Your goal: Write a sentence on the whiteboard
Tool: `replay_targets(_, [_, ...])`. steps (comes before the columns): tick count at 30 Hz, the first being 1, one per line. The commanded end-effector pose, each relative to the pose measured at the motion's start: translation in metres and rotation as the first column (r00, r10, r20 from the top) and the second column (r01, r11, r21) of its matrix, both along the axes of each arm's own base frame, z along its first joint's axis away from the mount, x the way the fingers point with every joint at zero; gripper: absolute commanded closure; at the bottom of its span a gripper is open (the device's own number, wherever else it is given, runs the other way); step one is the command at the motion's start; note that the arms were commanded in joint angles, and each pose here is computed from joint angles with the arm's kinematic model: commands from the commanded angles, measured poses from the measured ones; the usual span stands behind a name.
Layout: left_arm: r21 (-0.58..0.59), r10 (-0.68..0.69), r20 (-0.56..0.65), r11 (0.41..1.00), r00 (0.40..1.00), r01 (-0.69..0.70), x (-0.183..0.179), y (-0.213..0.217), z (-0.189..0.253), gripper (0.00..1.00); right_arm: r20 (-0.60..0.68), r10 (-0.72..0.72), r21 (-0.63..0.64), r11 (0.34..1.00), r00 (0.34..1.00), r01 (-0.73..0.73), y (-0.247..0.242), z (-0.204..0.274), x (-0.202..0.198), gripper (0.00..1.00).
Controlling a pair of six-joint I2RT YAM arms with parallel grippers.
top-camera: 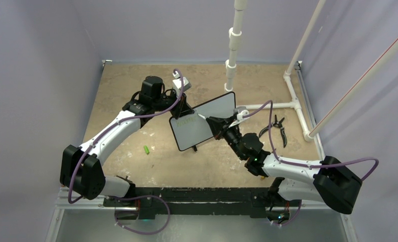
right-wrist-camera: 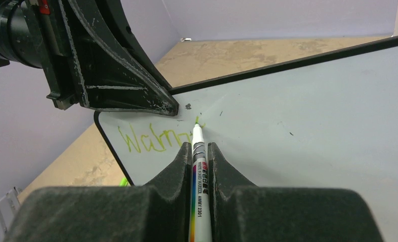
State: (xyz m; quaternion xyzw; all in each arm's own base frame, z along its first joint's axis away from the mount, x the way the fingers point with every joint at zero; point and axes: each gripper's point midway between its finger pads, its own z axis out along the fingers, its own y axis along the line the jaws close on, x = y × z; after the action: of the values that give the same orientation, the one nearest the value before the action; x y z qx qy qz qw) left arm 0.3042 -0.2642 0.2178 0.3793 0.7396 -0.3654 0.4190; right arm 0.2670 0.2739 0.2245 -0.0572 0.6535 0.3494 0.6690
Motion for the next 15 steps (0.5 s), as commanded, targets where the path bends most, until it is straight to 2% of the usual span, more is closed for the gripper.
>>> replay_targets(1, [-0.005, -0.039, 0.057, 0.999, 0.998, 0.039, 0.000, -0.003, 0.009, 1.00, -0.044, -0.018, -0.024, 1.000, 0.999, 0.017, -0.002, -0.015, 0.003, 1.00])
replay_targets(15, [-0.007, -0.038, 0.059, 0.999, 0.998, 0.039, 0.000, -0.003, 0.010, 1.00, -0.093, -0.026, -0.041, 0.999, 0.995, 0.022, -0.006, -0.031, 0.001, 1.00])
